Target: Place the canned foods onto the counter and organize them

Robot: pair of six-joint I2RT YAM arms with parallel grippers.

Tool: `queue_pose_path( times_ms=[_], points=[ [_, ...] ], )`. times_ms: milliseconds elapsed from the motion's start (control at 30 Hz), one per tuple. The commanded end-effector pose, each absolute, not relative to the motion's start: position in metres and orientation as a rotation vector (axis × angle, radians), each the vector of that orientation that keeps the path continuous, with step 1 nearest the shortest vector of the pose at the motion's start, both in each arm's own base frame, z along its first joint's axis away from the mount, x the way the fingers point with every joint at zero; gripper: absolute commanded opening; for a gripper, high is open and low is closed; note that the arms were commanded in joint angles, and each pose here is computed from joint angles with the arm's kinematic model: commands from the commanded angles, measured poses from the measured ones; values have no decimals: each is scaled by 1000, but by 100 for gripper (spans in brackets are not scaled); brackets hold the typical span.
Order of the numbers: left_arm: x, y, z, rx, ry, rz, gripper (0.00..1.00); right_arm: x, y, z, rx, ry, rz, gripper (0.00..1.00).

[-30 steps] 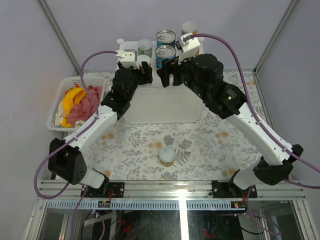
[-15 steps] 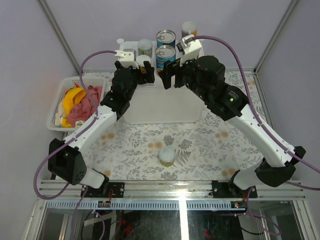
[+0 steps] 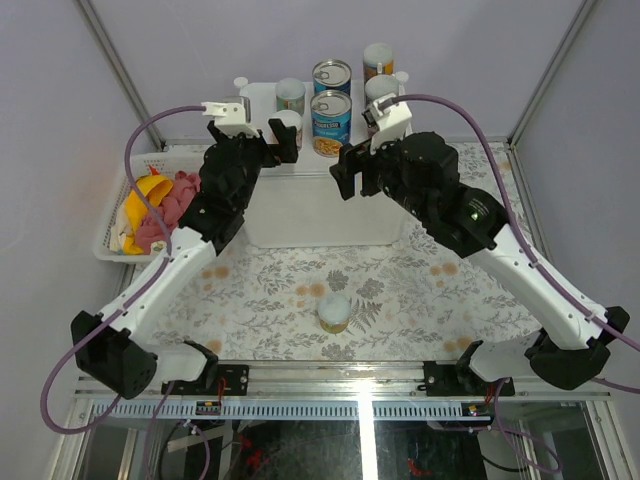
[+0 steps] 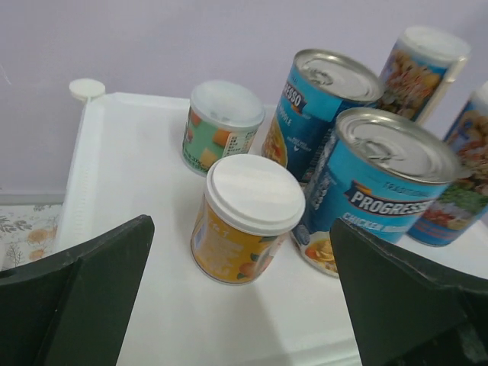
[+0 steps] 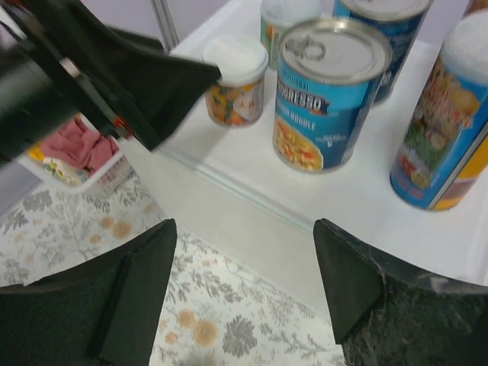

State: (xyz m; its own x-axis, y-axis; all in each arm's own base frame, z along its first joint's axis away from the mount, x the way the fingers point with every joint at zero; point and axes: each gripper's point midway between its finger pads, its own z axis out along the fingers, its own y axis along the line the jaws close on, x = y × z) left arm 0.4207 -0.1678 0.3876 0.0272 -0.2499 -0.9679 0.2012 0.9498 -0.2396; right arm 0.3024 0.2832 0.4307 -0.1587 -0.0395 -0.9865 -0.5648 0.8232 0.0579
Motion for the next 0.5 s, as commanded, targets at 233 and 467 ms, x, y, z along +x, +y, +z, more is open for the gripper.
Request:
queue_pose_path(
  times_ms=[233, 467],
  points=[
    [361, -155, 411, -100, 1490, -368, 100, 260, 269, 334, -575, 1909, 523, 79],
    [324, -160, 401, -118, 1531, -431, 100, 217, 267, 241, -682, 2131, 551, 80]
  ],
)
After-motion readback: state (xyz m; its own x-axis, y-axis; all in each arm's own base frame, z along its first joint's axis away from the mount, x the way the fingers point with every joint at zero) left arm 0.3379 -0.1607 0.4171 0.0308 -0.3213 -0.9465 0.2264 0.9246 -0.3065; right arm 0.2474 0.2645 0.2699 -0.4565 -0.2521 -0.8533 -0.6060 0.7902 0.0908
